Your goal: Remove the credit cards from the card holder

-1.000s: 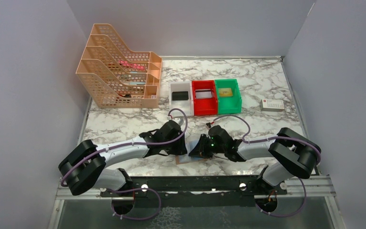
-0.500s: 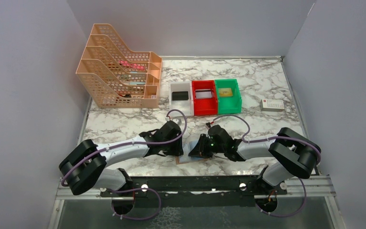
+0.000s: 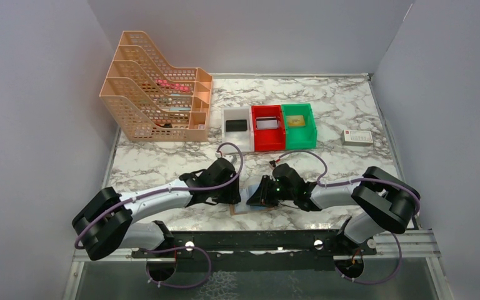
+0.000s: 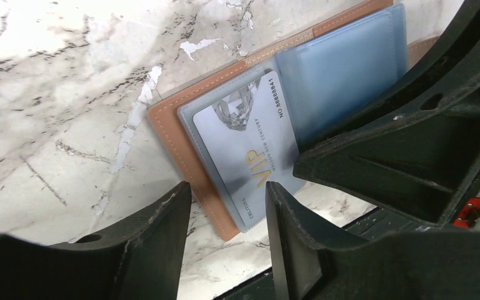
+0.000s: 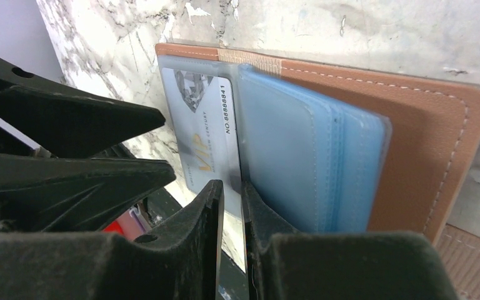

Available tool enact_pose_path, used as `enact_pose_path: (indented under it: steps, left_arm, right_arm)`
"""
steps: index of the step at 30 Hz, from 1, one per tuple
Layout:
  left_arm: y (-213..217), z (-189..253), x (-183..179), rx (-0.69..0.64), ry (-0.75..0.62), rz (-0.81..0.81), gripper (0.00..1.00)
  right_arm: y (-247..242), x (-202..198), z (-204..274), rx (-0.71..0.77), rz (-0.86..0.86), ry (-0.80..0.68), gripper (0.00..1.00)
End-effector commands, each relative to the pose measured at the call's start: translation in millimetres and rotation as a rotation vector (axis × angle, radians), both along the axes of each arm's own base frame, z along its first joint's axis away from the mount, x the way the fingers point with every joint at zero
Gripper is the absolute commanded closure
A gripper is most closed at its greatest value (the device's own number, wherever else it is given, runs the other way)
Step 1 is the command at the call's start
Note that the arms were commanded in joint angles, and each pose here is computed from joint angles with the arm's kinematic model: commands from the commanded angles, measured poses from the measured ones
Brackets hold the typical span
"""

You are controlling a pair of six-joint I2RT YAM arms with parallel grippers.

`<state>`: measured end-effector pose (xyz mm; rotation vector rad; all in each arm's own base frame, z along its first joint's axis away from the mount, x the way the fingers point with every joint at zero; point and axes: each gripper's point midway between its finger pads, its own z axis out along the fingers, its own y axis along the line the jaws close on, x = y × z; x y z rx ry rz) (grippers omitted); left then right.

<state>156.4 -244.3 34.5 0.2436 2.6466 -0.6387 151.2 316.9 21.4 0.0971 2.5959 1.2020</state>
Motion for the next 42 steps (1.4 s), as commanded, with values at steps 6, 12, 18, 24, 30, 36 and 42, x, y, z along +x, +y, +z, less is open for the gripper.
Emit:
enact_pose_path:
  steps: [6, 12, 18, 24, 30, 36, 42]
  left_arm:
    - [-7, 20, 9, -0.049, -0.054, 0.007, 0.49]
    - [-20, 18, 2, -0.123, -0.03, -0.032, 0.51]
    - [-20, 10, -2, -0.115, -0.004, -0.038, 0.52]
    - [-7, -8, -4, -0.038, 0.026, -0.004, 0.54]
    - [-8, -16, -7, -0.039, 0.04, -0.024, 0.58]
    - [-10, -19, -10, -0.055, 0.051, -0.026, 0.72]
    - [-5, -26, -14, -0.047, 0.068, -0.013, 0.82]
  right_arm:
    - [-9, -8, -15, -0.057, 0.007, 0.039, 0.77]
    - [-10, -8, -16, -0.059, 0.007, 0.041, 0.77]
    - [-10, -7, -15, -0.058, 0.006, 0.04, 0.77]
    - [-11, -8, -16, -0.06, 0.005, 0.042, 0.77]
    - [-10, -8, -16, -0.056, 0.007, 0.042, 0.77]
    - [-8, -8, -15, -0.033, -0.004, 0.054, 0.74]
    - [-7, -8, -11, 0.025, -0.018, 0.077, 0.71]
